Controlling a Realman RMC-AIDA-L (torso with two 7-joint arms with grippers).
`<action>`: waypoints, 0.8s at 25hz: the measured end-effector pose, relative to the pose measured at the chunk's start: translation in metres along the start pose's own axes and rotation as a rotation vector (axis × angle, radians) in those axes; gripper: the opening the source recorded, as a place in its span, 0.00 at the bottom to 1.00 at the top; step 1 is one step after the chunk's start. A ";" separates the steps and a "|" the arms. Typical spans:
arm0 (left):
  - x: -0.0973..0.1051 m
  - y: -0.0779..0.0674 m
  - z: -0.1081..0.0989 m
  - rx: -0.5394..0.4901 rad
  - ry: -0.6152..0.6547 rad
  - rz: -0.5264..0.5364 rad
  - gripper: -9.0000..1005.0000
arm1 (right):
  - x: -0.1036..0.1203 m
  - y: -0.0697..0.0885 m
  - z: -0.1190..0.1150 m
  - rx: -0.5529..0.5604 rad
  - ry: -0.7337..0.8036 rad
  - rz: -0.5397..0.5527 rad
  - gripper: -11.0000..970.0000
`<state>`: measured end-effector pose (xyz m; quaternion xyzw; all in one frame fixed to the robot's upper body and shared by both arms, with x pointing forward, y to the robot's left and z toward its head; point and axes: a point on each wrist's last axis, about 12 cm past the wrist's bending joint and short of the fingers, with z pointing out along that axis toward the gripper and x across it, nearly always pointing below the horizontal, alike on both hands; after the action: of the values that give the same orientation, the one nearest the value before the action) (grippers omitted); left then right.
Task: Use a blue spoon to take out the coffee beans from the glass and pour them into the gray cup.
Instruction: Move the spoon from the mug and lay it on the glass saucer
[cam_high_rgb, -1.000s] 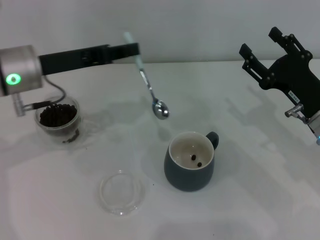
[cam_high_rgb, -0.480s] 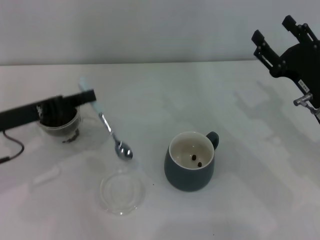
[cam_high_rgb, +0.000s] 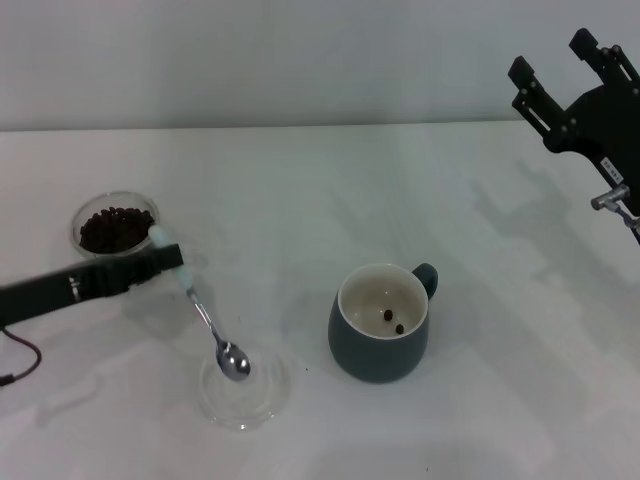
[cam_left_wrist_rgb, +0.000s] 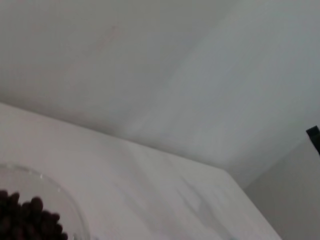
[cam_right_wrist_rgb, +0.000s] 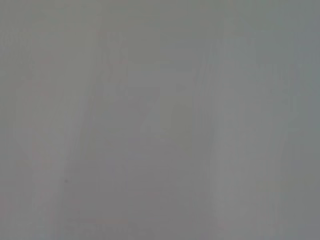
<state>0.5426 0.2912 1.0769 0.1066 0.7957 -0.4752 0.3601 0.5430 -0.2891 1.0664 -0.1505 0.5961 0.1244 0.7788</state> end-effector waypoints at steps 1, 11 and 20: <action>0.002 0.000 0.001 0.000 0.006 -0.001 0.14 | 0.000 0.000 -0.001 0.001 0.000 0.007 0.83; 0.021 0.005 0.008 -0.031 0.042 -0.009 0.14 | 0.003 0.004 -0.007 -0.020 0.014 0.051 0.83; 0.031 0.009 0.013 -0.056 0.056 -0.044 0.14 | 0.003 0.007 -0.010 -0.032 0.010 0.065 0.83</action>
<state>0.5312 0.2796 1.0460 0.0922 0.8206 -0.4572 0.3303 0.5322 -0.2868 1.0601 -0.1442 0.6026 0.1585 0.7688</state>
